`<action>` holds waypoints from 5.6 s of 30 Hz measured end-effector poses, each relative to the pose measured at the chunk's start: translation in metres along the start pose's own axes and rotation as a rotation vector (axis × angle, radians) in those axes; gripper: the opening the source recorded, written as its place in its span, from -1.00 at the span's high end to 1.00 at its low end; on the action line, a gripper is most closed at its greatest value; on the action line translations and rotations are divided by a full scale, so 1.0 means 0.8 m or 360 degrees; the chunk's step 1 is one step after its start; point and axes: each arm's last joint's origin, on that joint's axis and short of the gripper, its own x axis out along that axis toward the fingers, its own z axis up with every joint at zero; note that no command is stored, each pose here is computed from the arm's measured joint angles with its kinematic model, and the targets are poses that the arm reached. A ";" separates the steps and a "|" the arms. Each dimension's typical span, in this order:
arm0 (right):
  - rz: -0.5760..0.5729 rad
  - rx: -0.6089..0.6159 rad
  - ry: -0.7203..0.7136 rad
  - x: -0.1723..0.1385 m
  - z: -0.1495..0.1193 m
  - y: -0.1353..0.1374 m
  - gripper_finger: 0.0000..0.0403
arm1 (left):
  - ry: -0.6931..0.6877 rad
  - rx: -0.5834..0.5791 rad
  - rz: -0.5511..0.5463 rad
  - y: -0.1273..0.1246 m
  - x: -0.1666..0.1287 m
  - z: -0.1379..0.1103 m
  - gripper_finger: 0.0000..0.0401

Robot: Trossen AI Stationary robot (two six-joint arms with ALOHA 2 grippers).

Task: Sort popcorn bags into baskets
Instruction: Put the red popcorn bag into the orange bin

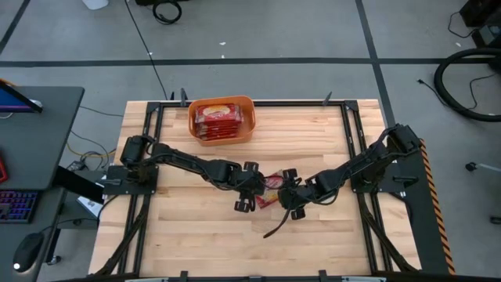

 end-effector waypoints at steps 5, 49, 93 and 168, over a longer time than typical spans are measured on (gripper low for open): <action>0.0018 -0.0040 -0.0006 0.007 -0.017 0.005 -0.02 | 0.0049 -0.0138 0.0048 0.020 0.010 -0.007 0.56; -0.0046 -0.0197 -0.0071 0.020 -0.016 -0.024 0.93 | 0.0037 -0.0244 -0.0059 0.027 -0.010 -0.002 0.61; 0.0347 0.0661 -0.0131 -0.064 0.096 -0.143 0.90 | 0.0038 -0.0398 0.0008 0.044 -0.072 -0.004 0.89; 0.0259 0.0671 0.0194 -0.089 0.068 -0.132 0.44 | 0.0125 -0.0599 0.0826 0.221 -0.178 -0.210 0.29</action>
